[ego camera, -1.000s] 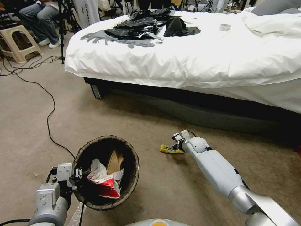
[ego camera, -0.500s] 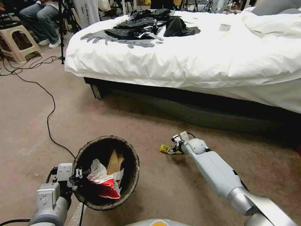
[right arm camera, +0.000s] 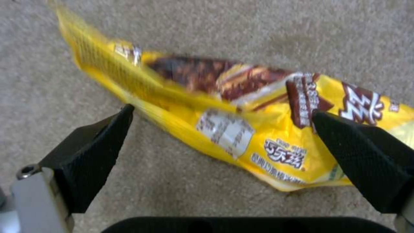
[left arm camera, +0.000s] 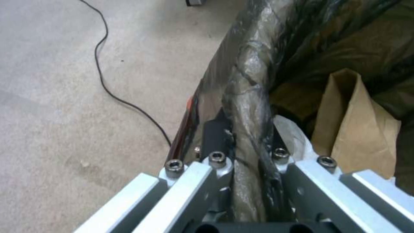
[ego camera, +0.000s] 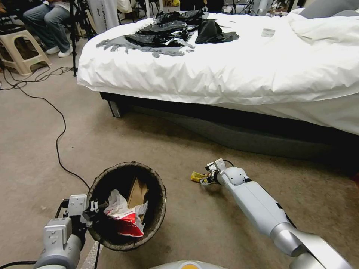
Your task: Pick up the trash bin, then pick up the garbage from the floor and place it into the trash bin.
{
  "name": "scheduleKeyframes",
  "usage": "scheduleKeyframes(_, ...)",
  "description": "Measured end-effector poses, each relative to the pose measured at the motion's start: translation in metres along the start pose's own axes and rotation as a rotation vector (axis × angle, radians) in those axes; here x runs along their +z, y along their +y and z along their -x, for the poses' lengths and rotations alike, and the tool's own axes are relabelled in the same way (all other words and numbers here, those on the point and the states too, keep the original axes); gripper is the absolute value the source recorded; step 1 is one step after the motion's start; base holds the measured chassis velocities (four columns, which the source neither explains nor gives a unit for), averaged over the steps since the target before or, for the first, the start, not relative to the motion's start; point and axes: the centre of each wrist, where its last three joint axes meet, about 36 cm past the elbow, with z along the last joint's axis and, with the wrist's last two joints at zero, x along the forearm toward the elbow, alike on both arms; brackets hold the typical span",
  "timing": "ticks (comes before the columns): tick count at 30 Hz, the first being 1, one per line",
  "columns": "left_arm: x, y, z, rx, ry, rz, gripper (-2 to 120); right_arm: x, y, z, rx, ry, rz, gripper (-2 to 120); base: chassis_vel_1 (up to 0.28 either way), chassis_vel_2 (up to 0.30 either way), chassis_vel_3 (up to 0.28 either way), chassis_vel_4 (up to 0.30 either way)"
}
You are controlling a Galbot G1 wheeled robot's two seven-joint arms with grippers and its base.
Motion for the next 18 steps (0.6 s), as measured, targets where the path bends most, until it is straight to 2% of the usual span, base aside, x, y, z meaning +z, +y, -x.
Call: scheduleKeyframes(18,0.0007,-0.0001,-0.0005,0.0,0.004,0.005,0,0.0023,0.0003,0.0078,0.011,0.003,-0.009,100,0.0,0.0,0.0,0.0)
